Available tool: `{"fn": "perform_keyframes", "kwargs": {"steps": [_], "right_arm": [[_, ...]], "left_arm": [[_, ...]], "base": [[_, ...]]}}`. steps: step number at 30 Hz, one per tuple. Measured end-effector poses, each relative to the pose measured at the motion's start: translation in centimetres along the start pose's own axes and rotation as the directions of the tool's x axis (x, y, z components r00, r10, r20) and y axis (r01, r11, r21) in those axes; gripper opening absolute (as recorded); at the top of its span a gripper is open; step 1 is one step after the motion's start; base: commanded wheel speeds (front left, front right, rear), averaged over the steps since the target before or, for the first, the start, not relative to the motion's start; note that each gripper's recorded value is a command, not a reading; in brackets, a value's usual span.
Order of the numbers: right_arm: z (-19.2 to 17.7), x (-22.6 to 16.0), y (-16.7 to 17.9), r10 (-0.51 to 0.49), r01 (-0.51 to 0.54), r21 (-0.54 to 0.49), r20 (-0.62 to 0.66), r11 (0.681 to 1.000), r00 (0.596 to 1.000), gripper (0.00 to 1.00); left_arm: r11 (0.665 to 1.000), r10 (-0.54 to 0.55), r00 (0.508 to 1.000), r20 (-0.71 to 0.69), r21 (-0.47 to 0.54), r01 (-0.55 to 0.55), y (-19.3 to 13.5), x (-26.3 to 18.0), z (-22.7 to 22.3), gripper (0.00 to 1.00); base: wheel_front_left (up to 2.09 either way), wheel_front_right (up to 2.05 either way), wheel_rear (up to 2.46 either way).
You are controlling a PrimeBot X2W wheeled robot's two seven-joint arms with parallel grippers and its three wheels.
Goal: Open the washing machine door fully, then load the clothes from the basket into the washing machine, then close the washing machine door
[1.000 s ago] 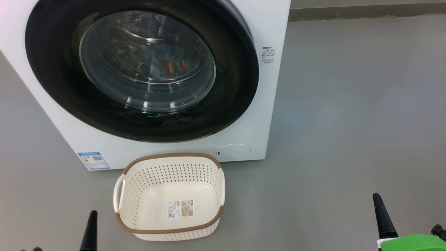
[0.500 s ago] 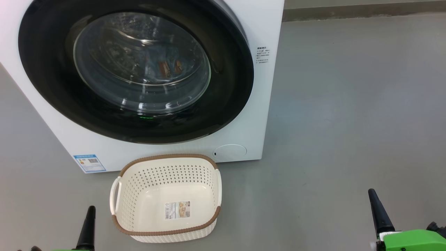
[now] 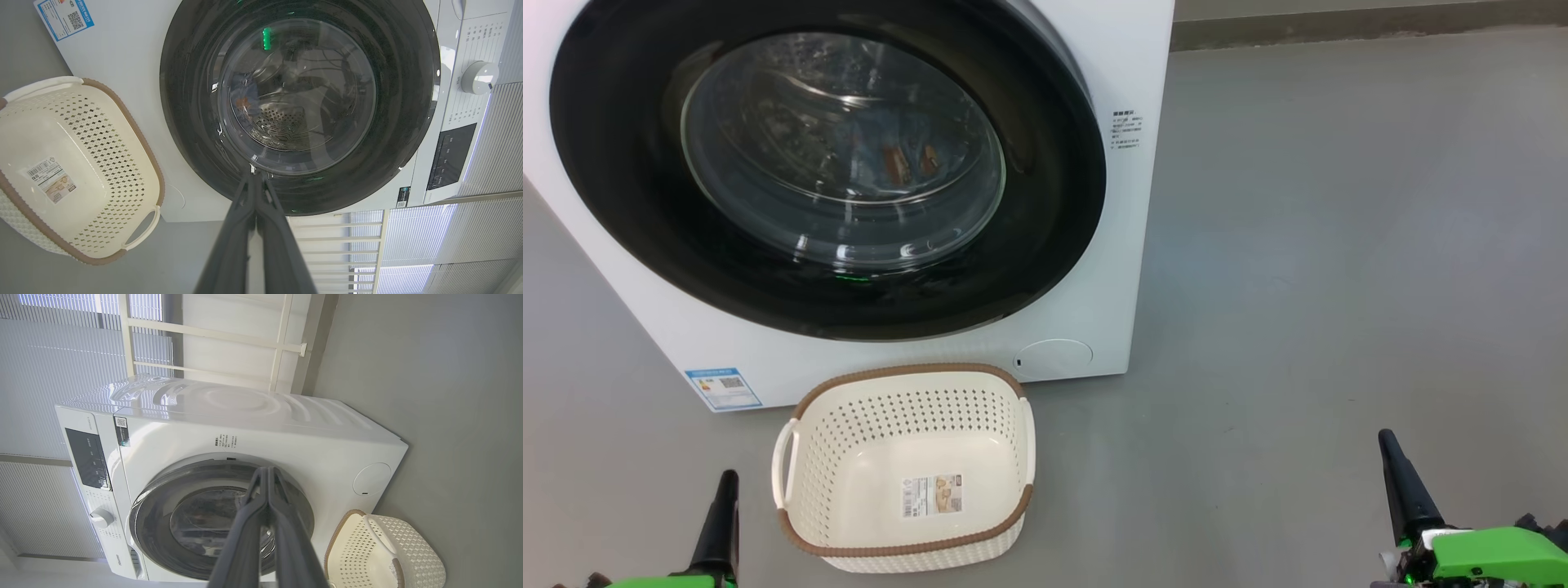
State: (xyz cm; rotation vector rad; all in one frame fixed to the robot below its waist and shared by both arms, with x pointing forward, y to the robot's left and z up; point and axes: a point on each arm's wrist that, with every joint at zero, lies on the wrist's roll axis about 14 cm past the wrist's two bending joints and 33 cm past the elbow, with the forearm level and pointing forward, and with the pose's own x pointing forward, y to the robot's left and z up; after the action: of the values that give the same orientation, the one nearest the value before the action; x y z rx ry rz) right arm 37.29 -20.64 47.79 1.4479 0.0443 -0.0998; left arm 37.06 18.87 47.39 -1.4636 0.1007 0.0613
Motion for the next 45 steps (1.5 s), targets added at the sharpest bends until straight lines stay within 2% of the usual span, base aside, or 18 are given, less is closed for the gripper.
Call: {"fn": "perform_keyframes", "kwargs": {"steps": [12, 45], "right_arm": [[0.22, 0.26, 0.56, 0.022, -0.022, 0.134, -0.001, 0.991, 1.000, 0.00], [0.20, 0.29, 0.61, 0.023, -0.023, 0.135, -0.001, 0.991, 1.000, 0.00]], "left_arm": [[0.994, -0.022, 1.000, -0.004, -0.107, 0.021, -0.62, 0.47, -0.01, 0.00], [0.993, -0.031, 1.000, -0.001, -0.114, 0.031, -0.94, 0.63, -0.02, 0.00]], "base": [[0.00, 0.00, 0.00], [0.00, 0.00, 0.00]]}}
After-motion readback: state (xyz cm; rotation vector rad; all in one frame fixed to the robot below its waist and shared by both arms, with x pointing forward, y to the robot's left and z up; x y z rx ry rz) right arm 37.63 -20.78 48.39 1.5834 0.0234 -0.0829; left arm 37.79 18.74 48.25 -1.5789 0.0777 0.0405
